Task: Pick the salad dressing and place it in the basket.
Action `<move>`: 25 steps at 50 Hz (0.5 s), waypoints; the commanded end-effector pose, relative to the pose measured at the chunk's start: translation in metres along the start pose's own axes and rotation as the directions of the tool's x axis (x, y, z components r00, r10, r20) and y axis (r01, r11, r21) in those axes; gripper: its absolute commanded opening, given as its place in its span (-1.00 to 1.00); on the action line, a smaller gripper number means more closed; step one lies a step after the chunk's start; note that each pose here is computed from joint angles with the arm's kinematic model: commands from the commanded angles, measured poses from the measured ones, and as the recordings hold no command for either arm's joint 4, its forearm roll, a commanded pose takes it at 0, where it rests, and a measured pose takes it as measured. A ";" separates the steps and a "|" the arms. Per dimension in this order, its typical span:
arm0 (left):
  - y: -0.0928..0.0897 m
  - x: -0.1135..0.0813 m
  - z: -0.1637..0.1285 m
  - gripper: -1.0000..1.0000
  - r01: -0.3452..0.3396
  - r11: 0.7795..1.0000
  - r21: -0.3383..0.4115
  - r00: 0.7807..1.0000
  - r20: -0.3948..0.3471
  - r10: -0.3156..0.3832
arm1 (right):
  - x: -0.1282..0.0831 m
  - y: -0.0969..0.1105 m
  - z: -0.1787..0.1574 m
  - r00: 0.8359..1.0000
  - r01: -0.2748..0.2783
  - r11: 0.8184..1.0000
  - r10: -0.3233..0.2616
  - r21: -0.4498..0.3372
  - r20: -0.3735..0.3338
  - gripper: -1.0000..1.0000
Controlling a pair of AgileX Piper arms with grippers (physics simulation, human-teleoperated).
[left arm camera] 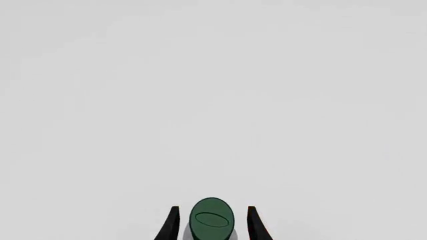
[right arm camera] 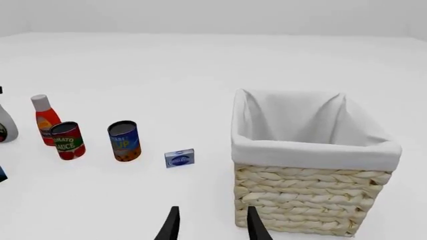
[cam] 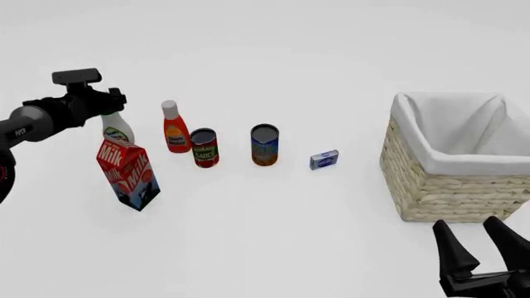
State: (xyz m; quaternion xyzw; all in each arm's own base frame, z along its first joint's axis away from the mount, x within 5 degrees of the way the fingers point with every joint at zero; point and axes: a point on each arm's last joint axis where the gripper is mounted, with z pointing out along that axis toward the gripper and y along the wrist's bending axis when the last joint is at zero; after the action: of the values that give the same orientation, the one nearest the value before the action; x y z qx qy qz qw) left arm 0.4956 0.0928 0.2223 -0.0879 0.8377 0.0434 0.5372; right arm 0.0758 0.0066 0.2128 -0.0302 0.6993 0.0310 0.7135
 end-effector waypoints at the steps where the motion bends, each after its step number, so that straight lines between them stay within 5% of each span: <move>1: 0.000 0.003 0.002 1.00 0.002 1.000 0.001 1.000 -0.004 -0.002 | 0.000 0.000 0.001 1.000 0.002 1.000 -0.002 -0.001 -0.003 1.00; 2: 0.001 0.001 0.000 1.00 0.007 1.000 -0.002 1.000 0.008 -0.007 | 0.000 0.000 0.001 1.000 0.002 1.000 -0.002 0.000 -0.004 1.00; 3: 0.010 0.000 -0.003 -1.00 0.016 1.000 -0.017 1.000 0.020 -0.016 | 0.000 0.000 0.001 1.000 0.002 1.000 -0.002 0.000 -0.004 1.00; 25: 0.023 -0.036 -0.031 -1.00 0.011 0.999 -0.043 0.994 0.107 -0.006 | 0.000 0.000 -0.001 1.000 0.001 1.000 -0.001 0.003 -0.003 1.00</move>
State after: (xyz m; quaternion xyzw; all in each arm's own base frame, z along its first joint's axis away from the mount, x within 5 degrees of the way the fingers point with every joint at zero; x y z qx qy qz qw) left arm 0.4831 0.1095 0.2406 -0.1037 0.8210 0.0544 0.5588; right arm 0.0758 0.0065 0.2125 -0.0300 0.7007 0.0305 0.7122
